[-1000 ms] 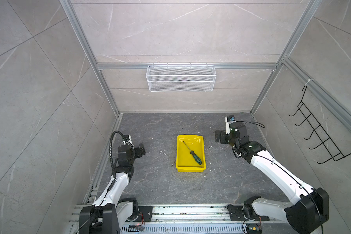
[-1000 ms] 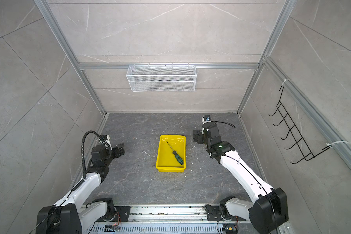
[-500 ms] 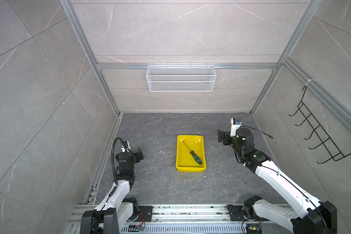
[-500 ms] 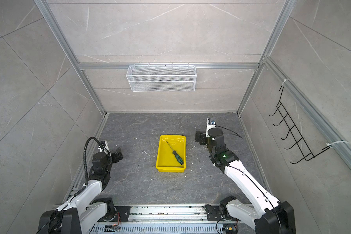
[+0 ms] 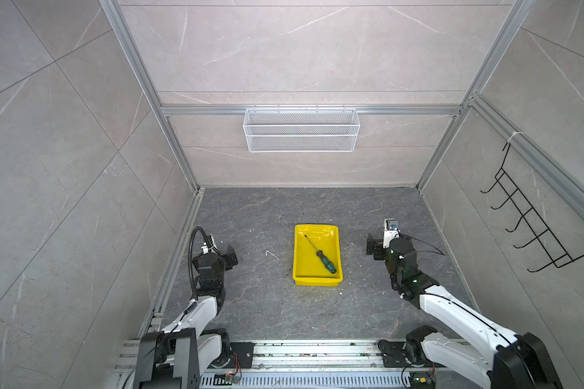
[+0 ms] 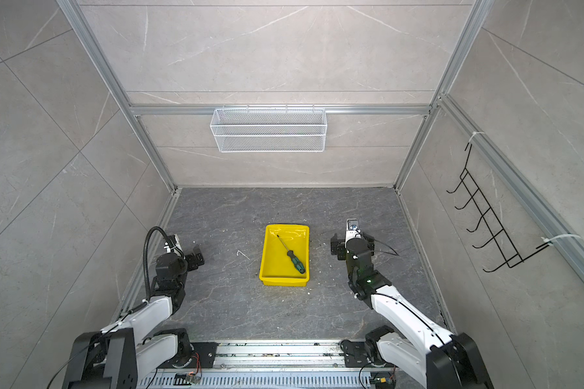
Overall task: Put the screwdriver in the bin
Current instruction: Reset both arms
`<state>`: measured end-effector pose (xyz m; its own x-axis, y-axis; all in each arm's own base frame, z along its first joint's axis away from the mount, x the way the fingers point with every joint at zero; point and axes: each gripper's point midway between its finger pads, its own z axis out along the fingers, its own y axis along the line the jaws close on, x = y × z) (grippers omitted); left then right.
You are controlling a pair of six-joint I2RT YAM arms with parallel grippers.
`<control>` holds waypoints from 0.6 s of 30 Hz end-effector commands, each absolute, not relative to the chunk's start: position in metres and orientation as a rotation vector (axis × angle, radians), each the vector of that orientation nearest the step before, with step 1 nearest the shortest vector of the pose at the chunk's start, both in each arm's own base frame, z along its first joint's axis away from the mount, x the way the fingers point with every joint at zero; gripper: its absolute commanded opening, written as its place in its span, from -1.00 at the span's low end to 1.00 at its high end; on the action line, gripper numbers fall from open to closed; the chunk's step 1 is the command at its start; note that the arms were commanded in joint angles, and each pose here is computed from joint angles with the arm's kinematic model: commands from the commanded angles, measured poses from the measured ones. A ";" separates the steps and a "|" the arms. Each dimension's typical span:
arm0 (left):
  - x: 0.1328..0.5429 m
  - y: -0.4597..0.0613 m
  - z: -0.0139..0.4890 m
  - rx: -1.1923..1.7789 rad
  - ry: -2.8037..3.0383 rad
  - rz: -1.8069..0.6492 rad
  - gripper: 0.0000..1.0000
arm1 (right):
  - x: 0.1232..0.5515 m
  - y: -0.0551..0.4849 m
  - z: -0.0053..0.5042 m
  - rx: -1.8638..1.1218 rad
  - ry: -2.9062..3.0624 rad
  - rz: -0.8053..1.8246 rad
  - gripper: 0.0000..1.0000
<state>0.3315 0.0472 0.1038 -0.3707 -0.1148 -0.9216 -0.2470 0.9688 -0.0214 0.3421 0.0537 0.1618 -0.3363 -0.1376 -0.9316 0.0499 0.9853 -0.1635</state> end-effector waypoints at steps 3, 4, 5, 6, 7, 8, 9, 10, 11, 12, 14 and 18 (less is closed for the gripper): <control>0.355 0.044 0.120 -0.202 1.880 0.125 1.00 | 0.358 0.026 0.156 0.022 1.793 -0.316 0.99; 0.357 0.044 0.120 -0.195 1.875 0.129 1.00 | 0.363 0.026 0.150 0.014 1.795 -0.305 0.99; 0.360 0.046 0.120 -0.208 1.870 0.129 0.99 | 0.366 0.026 0.144 0.016 1.799 -0.290 0.99; 0.362 0.046 0.118 -0.213 1.871 0.124 1.00 | 0.370 0.025 0.140 0.024 1.798 -0.278 0.99; 0.364 0.046 0.113 -0.207 1.880 0.118 1.00 | 0.373 0.023 0.131 0.030 1.825 -0.274 0.99; 0.366 0.045 0.109 -0.204 1.884 0.111 1.00 | 0.375 0.021 0.124 0.031 1.836 -0.258 0.99; 0.368 0.044 0.107 -0.200 1.880 0.104 1.00 | 0.376 0.020 0.118 0.036 1.840 -0.245 0.99; 0.370 0.044 0.104 -0.198 1.880 0.101 1.00 | 0.377 0.018 0.115 0.040 1.827 -0.220 0.99; 0.372 0.043 0.100 -0.194 1.887 0.097 1.00 | 0.377 0.014 0.115 0.055 1.824 -0.200 0.99; 0.373 0.043 0.098 -0.191 1.890 0.093 1.00 | 0.378 0.015 0.111 0.043 1.853 -0.145 0.99; 0.376 0.041 0.092 -0.177 1.902 0.082 1.00 | 0.380 0.013 0.100 0.023 1.868 -0.031 0.99; 0.382 0.038 0.088 -0.155 1.940 0.072 1.00 | 0.389 0.017 0.095 -0.022 1.902 0.079 0.99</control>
<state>0.3618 0.0395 0.0596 -0.4382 -0.1066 -0.8925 -0.1796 0.9833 -0.0293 0.3791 -0.0103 0.0854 -0.3556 -0.0063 -0.9346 0.0998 0.9940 -0.0446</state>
